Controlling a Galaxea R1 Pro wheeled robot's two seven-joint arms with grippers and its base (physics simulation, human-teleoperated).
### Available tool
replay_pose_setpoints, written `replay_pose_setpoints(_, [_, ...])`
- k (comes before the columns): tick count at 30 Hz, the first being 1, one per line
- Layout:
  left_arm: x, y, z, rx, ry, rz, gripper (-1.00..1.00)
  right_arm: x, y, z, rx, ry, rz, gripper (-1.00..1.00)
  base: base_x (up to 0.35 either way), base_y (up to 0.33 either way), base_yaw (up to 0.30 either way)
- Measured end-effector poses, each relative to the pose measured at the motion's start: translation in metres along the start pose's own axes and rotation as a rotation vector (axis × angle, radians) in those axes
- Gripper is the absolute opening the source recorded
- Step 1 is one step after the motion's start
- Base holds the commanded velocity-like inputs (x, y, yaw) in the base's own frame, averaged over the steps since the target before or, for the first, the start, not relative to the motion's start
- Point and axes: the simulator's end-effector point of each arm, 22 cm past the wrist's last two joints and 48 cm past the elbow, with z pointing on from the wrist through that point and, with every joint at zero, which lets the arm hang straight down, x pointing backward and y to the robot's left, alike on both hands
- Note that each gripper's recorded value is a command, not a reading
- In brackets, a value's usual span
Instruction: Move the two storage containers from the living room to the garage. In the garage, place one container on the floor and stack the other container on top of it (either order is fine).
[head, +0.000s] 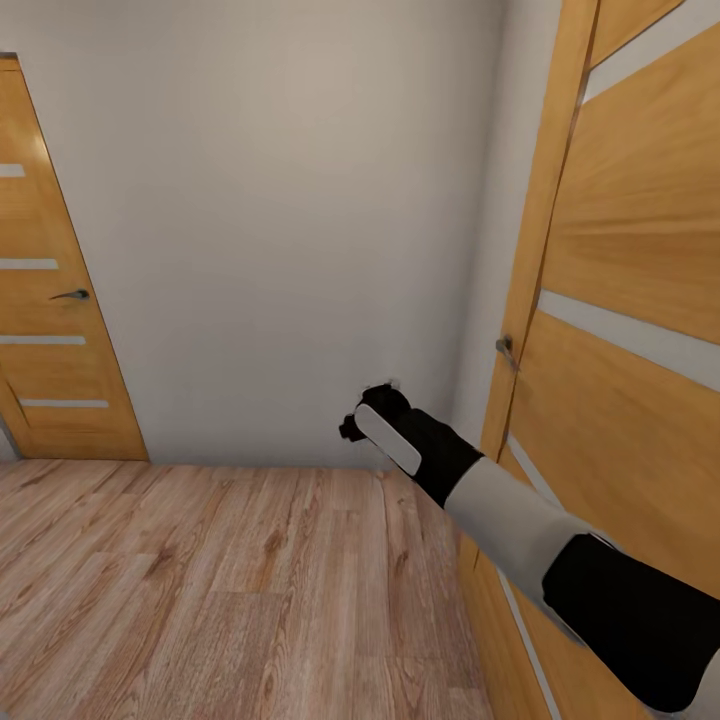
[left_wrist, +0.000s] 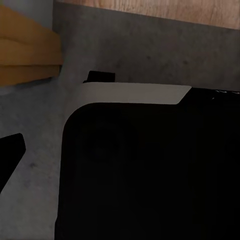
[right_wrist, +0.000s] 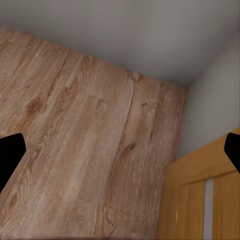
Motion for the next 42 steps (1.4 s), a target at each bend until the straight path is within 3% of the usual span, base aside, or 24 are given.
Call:
replay_pose_setpoints(8, [0.000,0.000,0.000,0.000,-0.001,0.000,1.00,0.013,0.007,0.000,-0.012,0.025,-0.019,1.00,0.000,0.000,0.000])
replay_pose_setpoints(42, [0.001,-0.001,0.000,0.002,0.001,0.000,1.00,0.013,0.008,0.000,-0.016,0.025,-0.017,1.00,0.012,0.027,0.000])
